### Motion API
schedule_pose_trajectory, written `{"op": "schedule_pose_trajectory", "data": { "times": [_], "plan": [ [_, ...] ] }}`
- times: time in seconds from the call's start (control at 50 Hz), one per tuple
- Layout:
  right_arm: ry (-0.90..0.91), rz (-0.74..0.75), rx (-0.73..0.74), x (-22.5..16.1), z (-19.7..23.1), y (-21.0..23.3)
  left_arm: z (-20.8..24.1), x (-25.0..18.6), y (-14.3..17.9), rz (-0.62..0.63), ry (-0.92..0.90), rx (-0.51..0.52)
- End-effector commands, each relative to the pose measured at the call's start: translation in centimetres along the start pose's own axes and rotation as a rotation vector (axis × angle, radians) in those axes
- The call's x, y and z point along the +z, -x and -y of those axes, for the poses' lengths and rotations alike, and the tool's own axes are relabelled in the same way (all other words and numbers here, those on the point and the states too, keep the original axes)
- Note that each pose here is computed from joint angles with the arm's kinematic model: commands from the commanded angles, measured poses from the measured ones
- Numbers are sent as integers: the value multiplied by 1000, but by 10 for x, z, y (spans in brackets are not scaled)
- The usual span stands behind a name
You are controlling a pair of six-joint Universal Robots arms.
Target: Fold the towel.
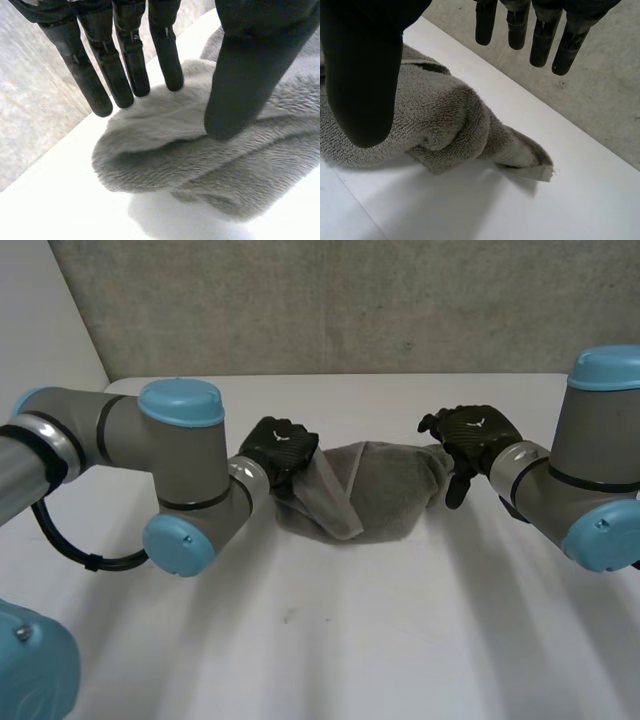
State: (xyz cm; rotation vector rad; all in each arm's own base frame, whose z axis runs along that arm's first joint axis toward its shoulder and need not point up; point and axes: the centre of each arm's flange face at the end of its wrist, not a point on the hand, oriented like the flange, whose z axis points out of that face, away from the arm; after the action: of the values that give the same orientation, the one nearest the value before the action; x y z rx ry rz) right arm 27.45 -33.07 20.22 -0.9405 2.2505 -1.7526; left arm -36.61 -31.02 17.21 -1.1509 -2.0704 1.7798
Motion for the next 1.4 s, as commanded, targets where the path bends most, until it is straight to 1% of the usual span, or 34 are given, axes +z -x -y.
{"op": "schedule_pose_trajectory", "data": {
  "times": [0.02, 0.12, 0.22, 0.34, 0.42, 0.5, 0.54, 0.62, 0.66, 0.7, 0.72, 0.76, 0.78, 0.8, 0.82, 0.86, 0.88, 0.92, 0.94, 0.96, 0.98, 1.02, 1.04, 1.06, 1.1, 1.14, 1.16, 1.2, 1.22, 1.24, 1.26, 1.3, 1.4],
  "plan": [
    [29, 8, 12, 11, -14, 2, 3, 10, -1, 28, -101, 12],
    [47, 11, 10, 15, -22, 4, -11, 18, -11, -5, -97, 36],
    [11, -8, 9, 24, -23, 2, -35, 33, -23, -45, -74, 94],
    [-25, -12, 6, 34, -26, 3, -47, 40, -27, -45, -59, 137],
    [-18, 12, 5, 46, -36, 9, -41, 39, -23, -25, -65, 133],
    [-14, 38, 6, 55, -44, 14, -24, 33, -14, 2, -86, 131],
    [-15, 66, 7, 59, -48, 18, -8, 21, -3, 46, -91, 119],
    [-15, 79, 8, 57, -48, 20, 9, 5, 9, 85, -100, 97],
    [-12, 85, 10, 53, -46, 20, 16, -3, 13, 96, -104, 87],
    [-8, 87, 10, 38, -35, 18, 25, -21, 21, 110, -108, 59],
    [-8, 87, 10, 38, -35, 18, 25, -21, 21, 111, -108, 59],
    [16, 125, 7, 13, -26, 21, 28, -38, 33, 132, -97, 32],
    [16, 126, 7, 13, -26, 21, 28, -38, 33, 132, -97, 32],
    [30, 166, 11, -1, -22, 25, 28, -45, 40, 145, -88, 16],
    [30, 166, 11, -2, -22, 25, 28, -46, 40, 145, -88, 16],
    [79, 275, 34, -33, -17, 37, 22, -59, 55, 177, -60, -20],
    [80, 275, 34, -34, -17, 37, 22, -59, 55, 177, -60, -20],
    [157, 397, 56, -64, -18, 51, 14, -67, 72, 218, -31, -63],
    [158, 398, 56, -64, -18, 51, 13, -67, 72, 218, -31, -64],
    [207, 453, 54, -78, -21, 57, 8, -69, 81, 239, -14, -85],
    [207, 453, 54, -78, -21, 57, 8, -69, 81, 240, -14, -85],
    [295, 558, 12, -105, -25, 71, -6, -71, 99, 280, 27, -123],
    [315, 593, -20, -115, -23, 77, -6, -71, 99, 280, 27, -124],
    [315, 593, -20, -115, -23, 77, -13, -72, 106, 295, 47, -138],
    [312, 596, -37, -117, -21, 77, -20, -73, 109, 298, 71, -151],
    [260, 543, -19, -110, -13, 72, -36, -78, 103, 274, 134, -172],
    [259, 543, -18, -110, -13, 72, -36, -78, 103, 274, 135, -173],
    [209, 459, 45, -102, -5, 63, -46, -85, 92, 225, 183, -186],
    [209, 458, 46, -102, -5, 63, -46, -85, 92, 225, 183, -186],
    [197, 414, 67, -98, -4, 57, -51, -88, 85, 197, 206, -193],
    [197, 413, 68, -98, -4, 57, -51, -88, 85, 197, 206, -193],
    [199, 354, 82, -94, -7, 48, -56, -97, 74, 155, 234, -202],
    [237, 344, 87, -98, -16, 49, -48, -115, 74, 159, 217, -204]
  ]
}}
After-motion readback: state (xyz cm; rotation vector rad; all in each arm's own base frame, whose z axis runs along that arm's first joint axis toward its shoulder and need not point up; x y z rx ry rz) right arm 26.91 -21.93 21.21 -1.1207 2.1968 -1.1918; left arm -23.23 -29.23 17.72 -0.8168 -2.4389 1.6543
